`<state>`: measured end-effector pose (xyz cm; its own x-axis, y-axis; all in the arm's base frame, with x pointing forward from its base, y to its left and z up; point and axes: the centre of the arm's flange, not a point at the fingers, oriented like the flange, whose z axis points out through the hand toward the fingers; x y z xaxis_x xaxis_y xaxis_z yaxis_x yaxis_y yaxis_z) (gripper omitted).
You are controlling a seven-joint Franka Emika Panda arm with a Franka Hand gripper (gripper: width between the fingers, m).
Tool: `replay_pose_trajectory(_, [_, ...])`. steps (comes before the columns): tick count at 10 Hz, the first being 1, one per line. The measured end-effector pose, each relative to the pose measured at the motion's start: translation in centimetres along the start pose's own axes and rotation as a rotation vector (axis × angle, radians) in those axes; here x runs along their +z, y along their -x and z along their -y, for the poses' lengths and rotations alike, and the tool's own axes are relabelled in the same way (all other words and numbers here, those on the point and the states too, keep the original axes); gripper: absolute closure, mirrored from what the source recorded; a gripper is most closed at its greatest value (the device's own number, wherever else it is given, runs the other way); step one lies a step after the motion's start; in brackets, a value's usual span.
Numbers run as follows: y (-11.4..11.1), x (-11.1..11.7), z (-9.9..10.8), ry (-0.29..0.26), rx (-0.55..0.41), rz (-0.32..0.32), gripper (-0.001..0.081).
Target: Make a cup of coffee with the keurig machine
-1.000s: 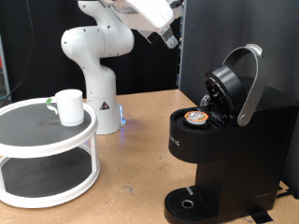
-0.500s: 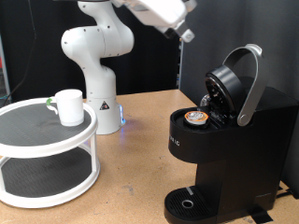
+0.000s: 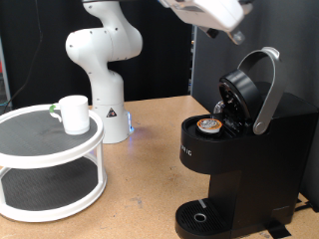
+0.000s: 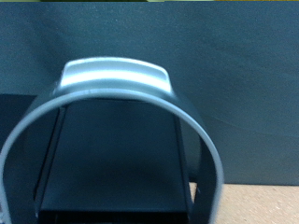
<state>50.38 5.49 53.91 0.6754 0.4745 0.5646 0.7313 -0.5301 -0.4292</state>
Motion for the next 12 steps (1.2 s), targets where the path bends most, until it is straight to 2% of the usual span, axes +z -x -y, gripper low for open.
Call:
replay_pose_trajectory(4, [-1.9, 3.2, 1.7, -0.010, 0.008, 0.057, 0.0003])
replay_pose_trajectory(7, [-3.5, 4.4, 3.0, 0.003, -0.013, 0.056, 0.0003])
replay_pose_trajectory(8, [-3.8, 4.8, 3.4, 0.003, -0.019, 0.058, 0.0031])
replay_pose_trajectory(10, [-4.3, 5.7, 3.9, 0.005, -0.016, 0.066, 0.0309])
replay_pose_trajectory(11, [-4.5, 6.1, 4.1, 0.009, -0.018, 0.068, 0.0309])
replay_pose_trajectory(12, [-4.7, 6.5, 4.3, 0.013, -0.022, 0.068, 0.0477])
